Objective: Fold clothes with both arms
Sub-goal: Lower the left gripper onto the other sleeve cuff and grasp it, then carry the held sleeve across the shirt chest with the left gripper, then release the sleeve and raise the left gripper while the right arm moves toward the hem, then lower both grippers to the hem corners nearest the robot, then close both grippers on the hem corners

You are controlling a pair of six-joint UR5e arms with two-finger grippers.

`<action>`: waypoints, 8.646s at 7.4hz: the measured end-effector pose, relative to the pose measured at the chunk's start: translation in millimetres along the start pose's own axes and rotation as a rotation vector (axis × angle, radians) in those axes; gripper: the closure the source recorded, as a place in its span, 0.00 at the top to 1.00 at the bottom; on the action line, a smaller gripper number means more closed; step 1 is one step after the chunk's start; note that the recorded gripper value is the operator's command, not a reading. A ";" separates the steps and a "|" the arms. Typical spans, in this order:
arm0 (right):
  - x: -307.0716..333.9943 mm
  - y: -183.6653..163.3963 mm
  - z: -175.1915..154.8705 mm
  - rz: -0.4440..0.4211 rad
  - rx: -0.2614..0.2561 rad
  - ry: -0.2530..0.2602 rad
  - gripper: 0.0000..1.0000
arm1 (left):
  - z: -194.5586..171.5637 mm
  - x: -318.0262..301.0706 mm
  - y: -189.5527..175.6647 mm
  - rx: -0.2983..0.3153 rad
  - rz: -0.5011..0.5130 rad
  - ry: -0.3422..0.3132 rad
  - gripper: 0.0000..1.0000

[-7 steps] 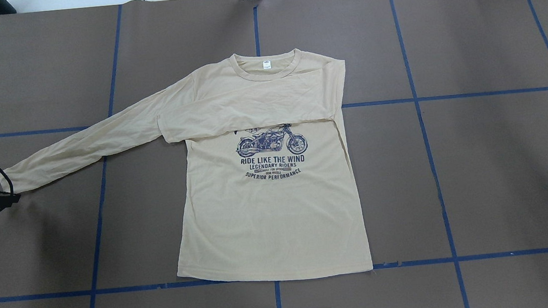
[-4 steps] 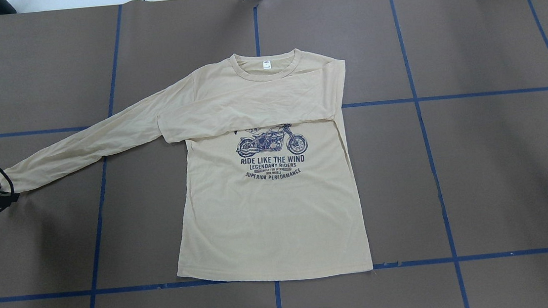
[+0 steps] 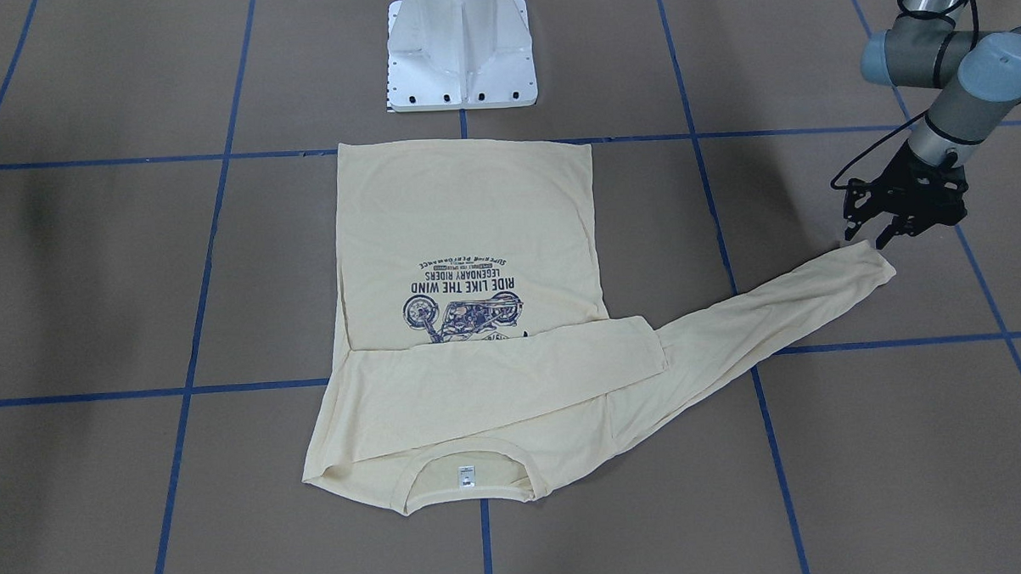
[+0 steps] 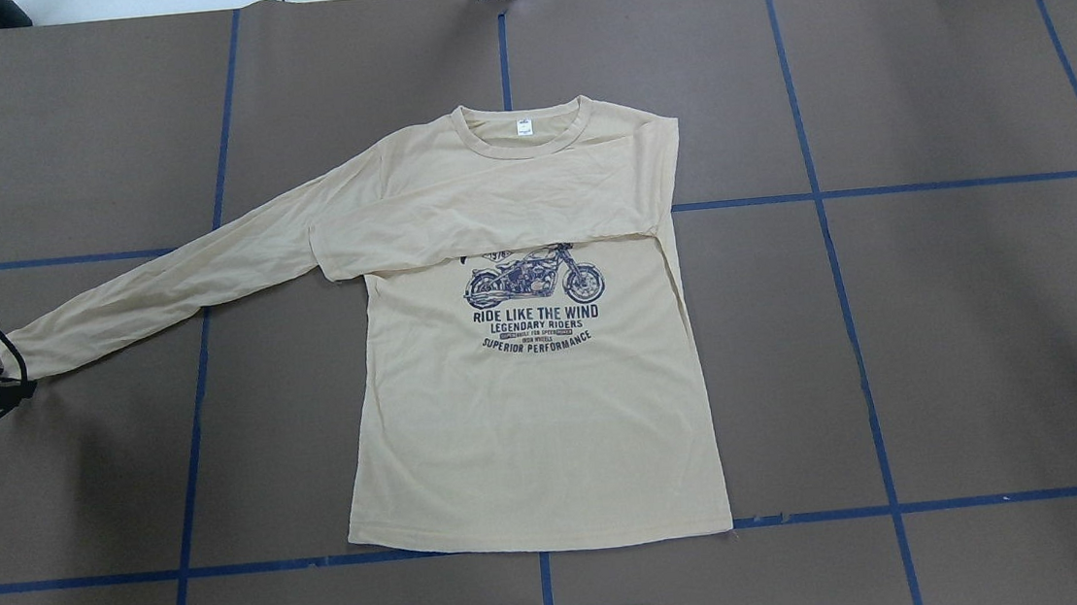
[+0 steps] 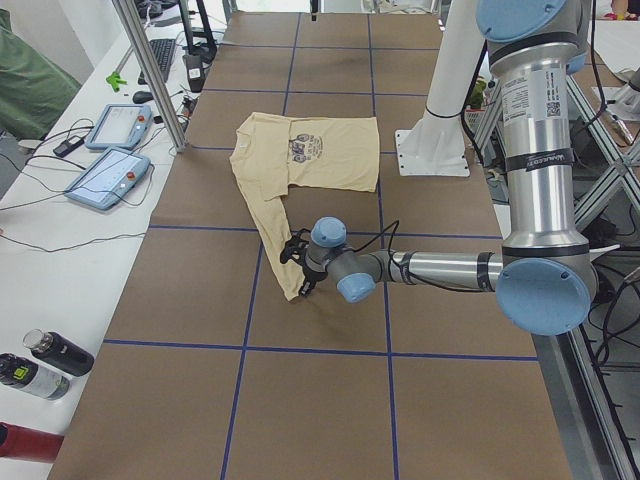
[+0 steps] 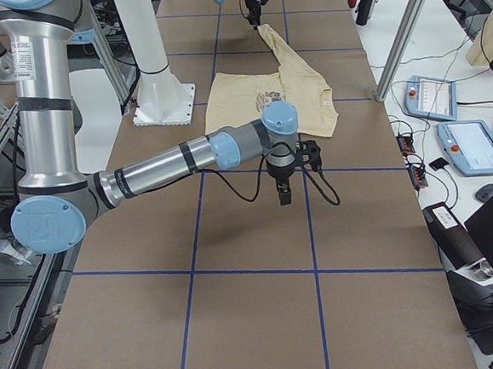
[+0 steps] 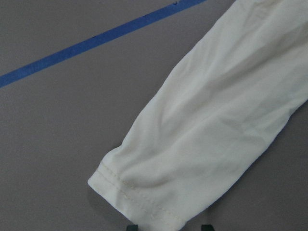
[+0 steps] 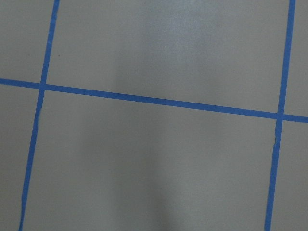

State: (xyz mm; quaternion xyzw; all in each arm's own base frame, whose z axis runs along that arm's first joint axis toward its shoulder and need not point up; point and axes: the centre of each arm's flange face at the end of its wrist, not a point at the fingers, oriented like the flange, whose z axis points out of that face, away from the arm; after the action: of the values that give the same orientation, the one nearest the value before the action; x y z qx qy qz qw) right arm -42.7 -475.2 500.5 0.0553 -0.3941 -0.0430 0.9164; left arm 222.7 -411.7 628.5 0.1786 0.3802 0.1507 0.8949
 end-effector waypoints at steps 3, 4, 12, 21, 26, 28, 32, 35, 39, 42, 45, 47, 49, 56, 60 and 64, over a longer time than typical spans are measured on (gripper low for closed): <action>0.1 -0.1 0.1 0.000 0.000 0.000 1.00 | 0.4 -0.5 0.7 -0.002 -0.001 0.000 0.45; -0.1 0.0 -0.1 -0.001 0.001 0.000 1.00 | 1.0 -1.2 1.2 -0.003 -0.002 -0.001 0.45; -0.9 0.0 -0.8 -0.002 0.002 -0.002 1.00 | 1.1 2.7 0.8 -0.003 0.004 0.005 0.00; -0.8 -0.3 -0.6 0.010 0.001 -0.002 1.00 | -163.7 236.5 -257.1 -0.024 -0.031 0.019 0.00; -1.1 -0.6 -0.8 0.010 0.002 -0.002 1.00 | -185.6 457.5 -403.2 -0.108 -0.179 0.072 0.00; -1.1 -0.6 -0.8 0.010 0.002 -0.002 1.00 | -152.2 552.4 -435.6 -0.160 -0.235 0.100 0.00; -2.7 -0.5 -2.3 0.018 0.005 -0.005 1.00 | -88.4 637.6 -449.1 -0.169 -0.316 0.162 0.99; -6.9 -3.0 -4.4 0.032 0.011 -0.007 1.00 | -82.7 656.6 -439.7 -0.110 -0.420 0.278 1.00; -109.2 -6.1 15.1 0.181 0.079 -0.125 1.00 | -90.6 594.9 -371.1 -0.102 -0.281 0.270 1.00; -240.3 42.6 45.5 0.292 0.108 -0.187 1.00 | -94.1 484.5 -257.0 -0.078 -0.220 0.264 1.00; -349.2 127.4 99.2 0.359 0.147 -0.140 1.00 | -93.4 399.6 -160.3 -0.061 -0.222 0.181 1.00; -404.3 165.6 115.1 0.382 0.138 -0.083 1.00 | -79.1 387.7 -111.6 -0.061 -0.277 0.174 0.99; -444.0 178.7 116.2 0.403 0.133 -0.052 1.00 | -56.7 410.0 -63.4 -0.056 -0.362 0.179 0.65; -456.8 187.3 122.3 0.395 0.142 -0.035 1.00 | -18.2 431.9 -18.8 -0.128 -0.366 0.141 0.45; -457.0 188.2 124.6 0.393 0.140 -0.031 1.00 | -15.9 439.1 -11.3 -0.143 -0.356 0.143 0.37; -457.1 189.0 126.2 0.391 0.139 -0.029 1.00 | -14.0 439.4 -8.3 -0.149 -0.352 0.139 0.37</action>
State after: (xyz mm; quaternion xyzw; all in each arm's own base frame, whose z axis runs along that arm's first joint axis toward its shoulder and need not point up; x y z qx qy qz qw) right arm -441.2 -240.6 284.3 0.0402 -0.4123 0.1621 0.8956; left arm 506.0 -238.0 340.4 0.0318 0.4543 0.0315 0.8897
